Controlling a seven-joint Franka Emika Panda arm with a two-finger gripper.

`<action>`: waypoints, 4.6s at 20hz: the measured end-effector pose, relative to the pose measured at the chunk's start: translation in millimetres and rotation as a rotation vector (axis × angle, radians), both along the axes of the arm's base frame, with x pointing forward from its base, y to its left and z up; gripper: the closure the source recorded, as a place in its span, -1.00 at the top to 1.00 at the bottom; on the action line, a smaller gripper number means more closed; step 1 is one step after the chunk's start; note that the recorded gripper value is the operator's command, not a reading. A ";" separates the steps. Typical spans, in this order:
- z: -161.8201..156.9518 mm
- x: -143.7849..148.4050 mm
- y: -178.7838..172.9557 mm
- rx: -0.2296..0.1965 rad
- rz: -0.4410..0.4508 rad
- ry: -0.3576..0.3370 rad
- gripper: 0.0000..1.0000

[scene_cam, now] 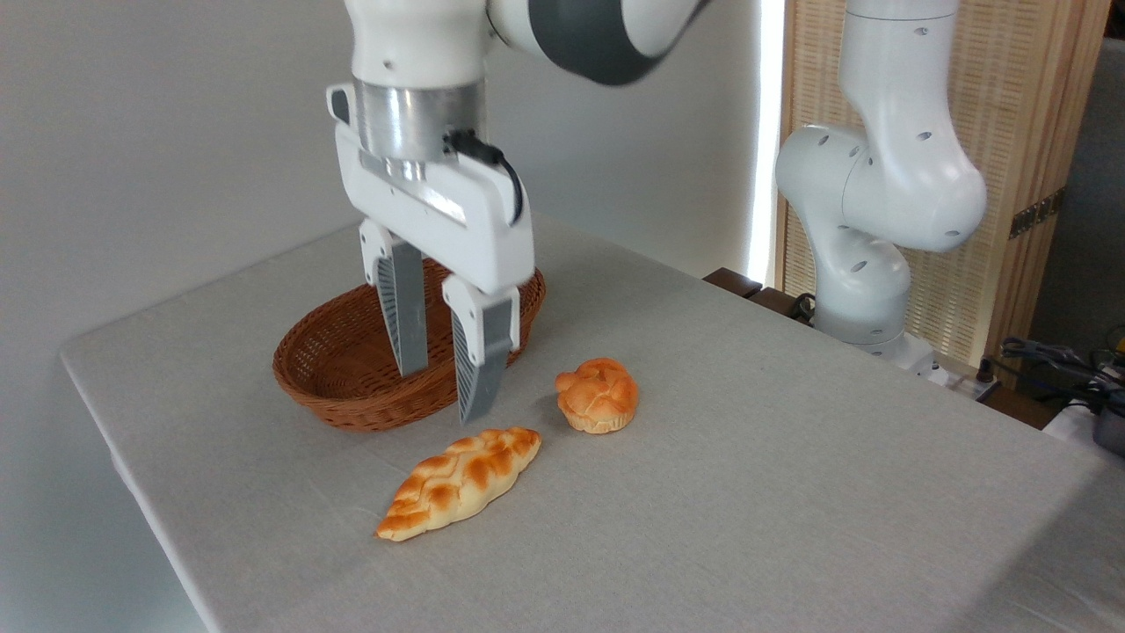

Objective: Put bread into the basket

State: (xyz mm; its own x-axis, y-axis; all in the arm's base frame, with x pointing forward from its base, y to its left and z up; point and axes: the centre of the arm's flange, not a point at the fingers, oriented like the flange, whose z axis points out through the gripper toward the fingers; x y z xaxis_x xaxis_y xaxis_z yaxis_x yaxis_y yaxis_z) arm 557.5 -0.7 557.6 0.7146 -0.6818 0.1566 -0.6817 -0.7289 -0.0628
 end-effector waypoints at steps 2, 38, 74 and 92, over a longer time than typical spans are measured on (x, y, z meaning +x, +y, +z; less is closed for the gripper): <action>-21.4 -1.0 4.4 0.000 0.010 0.000 1.00; -161.2 -29.1 -49.5 -0.044 -0.122 0.079 -0.56; -95.7 -19.0 -243.9 -0.074 -0.151 0.178 1.00; -6.7 0.6 -163.6 -0.088 -0.063 0.045 1.00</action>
State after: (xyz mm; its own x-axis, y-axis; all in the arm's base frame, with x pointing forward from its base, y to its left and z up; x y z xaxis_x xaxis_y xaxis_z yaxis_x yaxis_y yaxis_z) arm 558.2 -164.2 550.9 0.6787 -0.7102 0.1868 -0.7267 -0.6862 0.0314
